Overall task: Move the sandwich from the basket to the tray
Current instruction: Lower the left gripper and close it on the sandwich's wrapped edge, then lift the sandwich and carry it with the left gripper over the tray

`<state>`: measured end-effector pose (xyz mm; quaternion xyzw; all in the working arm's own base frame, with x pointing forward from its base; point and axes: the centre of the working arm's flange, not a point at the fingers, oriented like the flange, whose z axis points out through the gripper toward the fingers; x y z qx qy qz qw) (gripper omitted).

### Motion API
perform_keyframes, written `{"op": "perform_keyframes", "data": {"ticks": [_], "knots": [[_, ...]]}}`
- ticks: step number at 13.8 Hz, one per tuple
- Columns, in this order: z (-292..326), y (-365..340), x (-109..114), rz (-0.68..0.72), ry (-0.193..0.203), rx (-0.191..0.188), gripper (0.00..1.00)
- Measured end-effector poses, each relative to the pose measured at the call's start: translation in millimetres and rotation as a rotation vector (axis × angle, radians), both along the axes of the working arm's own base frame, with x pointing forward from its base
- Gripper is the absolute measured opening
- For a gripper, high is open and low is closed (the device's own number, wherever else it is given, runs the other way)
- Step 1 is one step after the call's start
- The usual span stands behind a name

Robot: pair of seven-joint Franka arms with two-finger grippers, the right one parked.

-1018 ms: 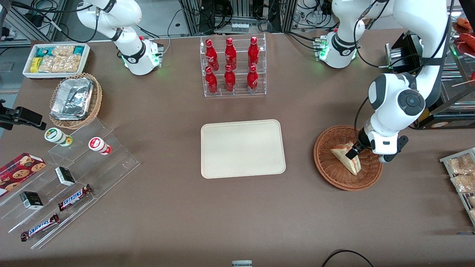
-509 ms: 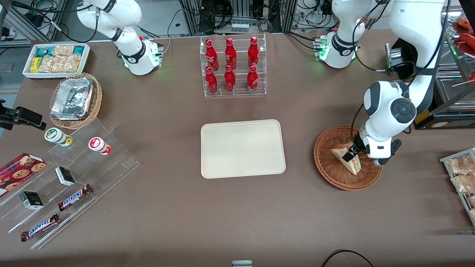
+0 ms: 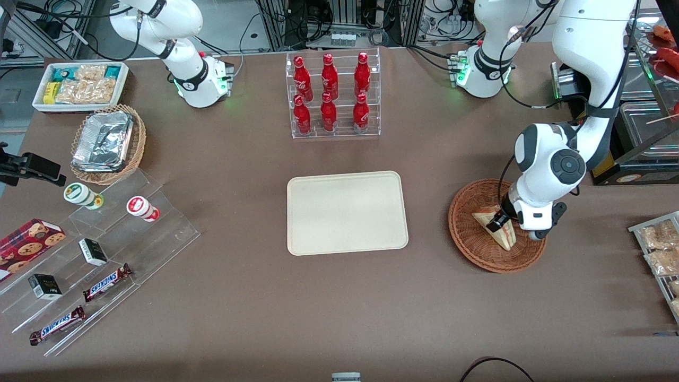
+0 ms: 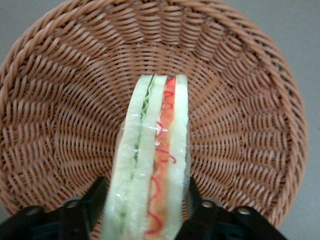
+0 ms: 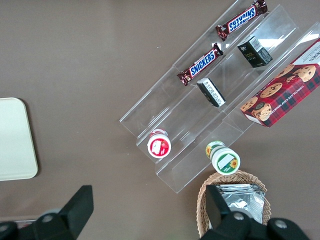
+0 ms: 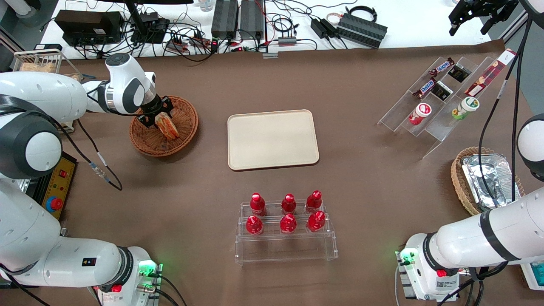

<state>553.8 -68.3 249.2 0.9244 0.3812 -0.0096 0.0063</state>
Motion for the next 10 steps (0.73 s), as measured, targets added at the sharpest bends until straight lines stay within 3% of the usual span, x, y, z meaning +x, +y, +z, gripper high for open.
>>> {"op": "perform_keyframes", "data": {"ticks": [3, 8, 10], "knots": [[2.4, -3.9, -3.4, -0.011, 0.032, 0.002, 0.37], [55.0, -35.7, 11.5, -0.150, 0.101, 0.007, 0.17], [80.8, -58.9, 22.3, -0.219, 0.091, 0.005, 0.17]]}}
